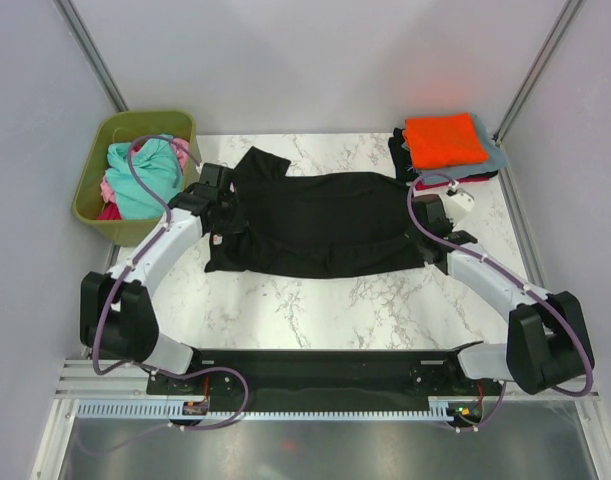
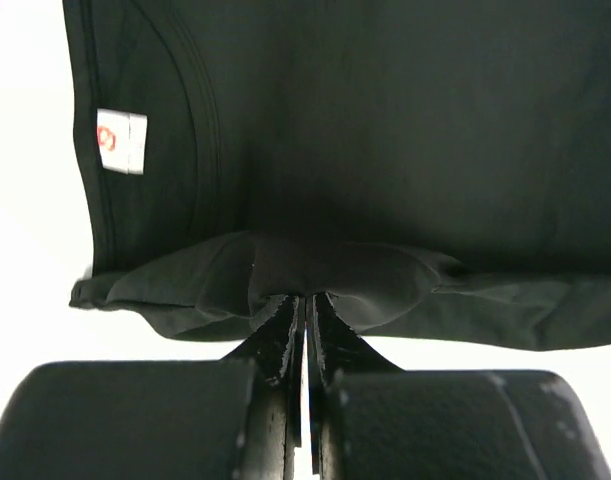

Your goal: Fold and stack the t-shirts

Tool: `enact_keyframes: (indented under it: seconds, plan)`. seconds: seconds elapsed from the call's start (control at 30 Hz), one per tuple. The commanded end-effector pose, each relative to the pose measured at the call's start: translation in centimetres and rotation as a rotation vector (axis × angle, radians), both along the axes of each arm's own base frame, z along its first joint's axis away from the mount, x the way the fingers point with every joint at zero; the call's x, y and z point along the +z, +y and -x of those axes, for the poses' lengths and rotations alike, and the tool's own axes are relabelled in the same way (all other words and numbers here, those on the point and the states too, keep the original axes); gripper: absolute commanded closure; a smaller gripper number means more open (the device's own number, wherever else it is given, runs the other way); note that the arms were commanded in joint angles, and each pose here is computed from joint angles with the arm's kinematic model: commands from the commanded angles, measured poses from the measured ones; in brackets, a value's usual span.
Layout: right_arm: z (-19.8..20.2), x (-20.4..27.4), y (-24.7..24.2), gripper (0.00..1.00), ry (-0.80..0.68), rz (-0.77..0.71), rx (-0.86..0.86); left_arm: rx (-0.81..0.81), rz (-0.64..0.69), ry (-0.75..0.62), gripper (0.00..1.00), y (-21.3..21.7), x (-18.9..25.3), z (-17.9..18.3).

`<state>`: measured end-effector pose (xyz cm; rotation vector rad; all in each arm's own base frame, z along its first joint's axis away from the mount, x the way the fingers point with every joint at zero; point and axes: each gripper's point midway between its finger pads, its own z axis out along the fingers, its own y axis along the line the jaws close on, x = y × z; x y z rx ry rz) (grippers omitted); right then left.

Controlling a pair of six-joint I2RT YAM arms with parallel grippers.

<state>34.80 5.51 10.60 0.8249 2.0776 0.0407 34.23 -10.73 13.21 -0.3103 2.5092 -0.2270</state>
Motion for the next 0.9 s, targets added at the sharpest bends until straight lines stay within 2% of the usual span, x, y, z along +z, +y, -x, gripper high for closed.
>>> enact_keyframes:
  seconds: [0.0, 0.4, 0.43, 0.5, 0.53, 0.57, 0.6, 0.63, 0.7, 0.77, 0.87]
  plan:
    - [-2.5, 1.8, -0.2, 1.00, -0.067, -0.016, -0.007, -0.032, -0.001, -0.049, 0.98, -0.1, 1.0, -2.8]
    - [-5.4, -1.8, -0.4, 1.00, 0.022, -0.014, -0.005, 0.016, -0.059, 0.045, 0.97, 1.9, -2.7, -6.7]
    - [-5.7, -1.9, -0.5, 1.00, 0.023, -0.017, -0.008, 0.014, -0.053, 0.041, 0.96, 1.9, -2.5, -7.7]
    - [-6.1, -3.0, -0.8, 1.00, 0.052, -0.013, -0.015, 0.019, -0.080, 0.104, 0.84, 2.7, -4.3, -8.2]
    - [-6.9, -2.5, -0.7, 0.96, 0.041, -0.014, -0.011, 0.020, -0.088, 0.122, 0.76, 3.0, -4.5, -8.4]
    - [-7.2, -3.3, -1.3, 0.92, 0.066, 0.005, -0.010, 0.033, -0.100, 0.101, 0.60, 3.6, -3.4, -9.7]
    - [-7.7, -3.1, -1.3, 0.74, 0.068, 0.013, 0.001, 0.034, -0.123, 0.156, 0.56, 4.0, -4.2, -9.2]
    - [-8.8, -2.8, -1.0, 0.52, 0.075, 0.010, 0.033, 0.047, -0.149, 0.122, 0.46, 4.5, -2.8, -10.4]
    - [-9.7, -2.0, -1.0, 0.08, 0.091, 0.040, 0.060, 0.042, -0.168, 0.131, 0.41, 4.8, -1.8, -10.5]
    - [-10.4, -0.5, -0.5, 0.02, 0.082, 0.031, 0.080, 0.034, -0.159, 0.091, 0.39, 4.6, 0.2, -11.1]
    - [-10.3, 2.2, 1.1, 0.02, 0.021, 0.015, 0.148, 0.049, -0.118, 0.041, 0.40, 4.2, 2.8, -9.5]
